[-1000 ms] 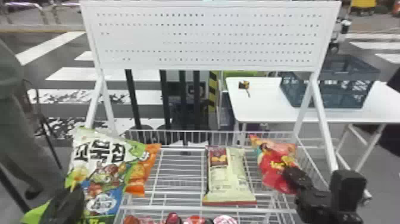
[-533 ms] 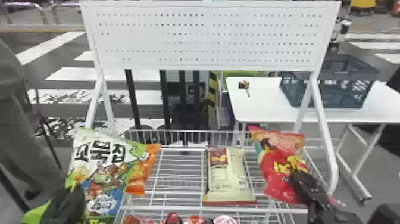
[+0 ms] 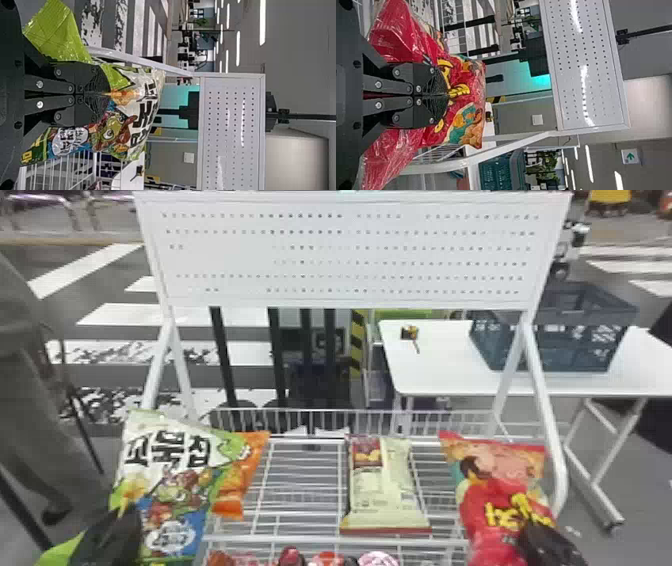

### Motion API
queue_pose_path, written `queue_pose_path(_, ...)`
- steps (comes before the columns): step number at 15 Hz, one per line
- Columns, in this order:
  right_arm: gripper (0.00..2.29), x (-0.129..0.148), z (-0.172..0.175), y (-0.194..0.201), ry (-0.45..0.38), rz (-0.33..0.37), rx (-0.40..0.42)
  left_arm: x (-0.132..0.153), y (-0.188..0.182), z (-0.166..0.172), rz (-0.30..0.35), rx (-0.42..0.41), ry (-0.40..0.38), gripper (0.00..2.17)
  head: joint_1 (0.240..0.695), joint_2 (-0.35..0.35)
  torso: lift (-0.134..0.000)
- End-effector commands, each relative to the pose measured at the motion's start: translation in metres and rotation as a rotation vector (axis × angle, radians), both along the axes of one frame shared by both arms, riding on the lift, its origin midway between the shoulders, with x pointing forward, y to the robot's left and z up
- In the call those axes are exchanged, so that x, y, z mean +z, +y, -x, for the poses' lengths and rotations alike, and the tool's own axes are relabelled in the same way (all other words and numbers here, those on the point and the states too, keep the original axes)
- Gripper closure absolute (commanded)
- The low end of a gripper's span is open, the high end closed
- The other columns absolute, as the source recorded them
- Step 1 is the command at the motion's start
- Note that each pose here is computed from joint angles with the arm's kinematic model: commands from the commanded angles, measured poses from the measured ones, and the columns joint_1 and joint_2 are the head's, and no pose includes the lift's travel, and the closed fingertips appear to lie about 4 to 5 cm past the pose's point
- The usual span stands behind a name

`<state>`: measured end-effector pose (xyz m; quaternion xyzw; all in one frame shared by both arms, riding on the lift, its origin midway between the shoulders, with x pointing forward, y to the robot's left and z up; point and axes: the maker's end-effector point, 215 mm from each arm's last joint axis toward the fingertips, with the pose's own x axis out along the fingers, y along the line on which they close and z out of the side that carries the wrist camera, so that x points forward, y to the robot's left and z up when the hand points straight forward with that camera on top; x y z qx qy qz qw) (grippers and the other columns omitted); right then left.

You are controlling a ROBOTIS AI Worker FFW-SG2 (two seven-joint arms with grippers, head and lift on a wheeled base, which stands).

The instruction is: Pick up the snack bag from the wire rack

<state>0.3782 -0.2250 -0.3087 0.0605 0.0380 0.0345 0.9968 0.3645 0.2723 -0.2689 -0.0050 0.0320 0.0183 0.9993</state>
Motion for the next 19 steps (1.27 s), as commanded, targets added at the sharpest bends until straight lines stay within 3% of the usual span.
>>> queue_pose_path(1, 2.25, 0.0046, 0.0174, 0.0047, 0.016, 0.043, 0.010, 0.0011, 0.0002, -0.0002, 0.001, 0.001, -0.004, 1.54, 0.499, 0.000, 0.000)
queue_pose_path(19, 2.25, 0.0075, 0.0223, 0.0130, 0.017, 0.043, 0.025, 0.0013, -0.0005, 0.0002, 0.003, 0.000, -0.005, 1.54, 0.499, 0.000, 0.000)
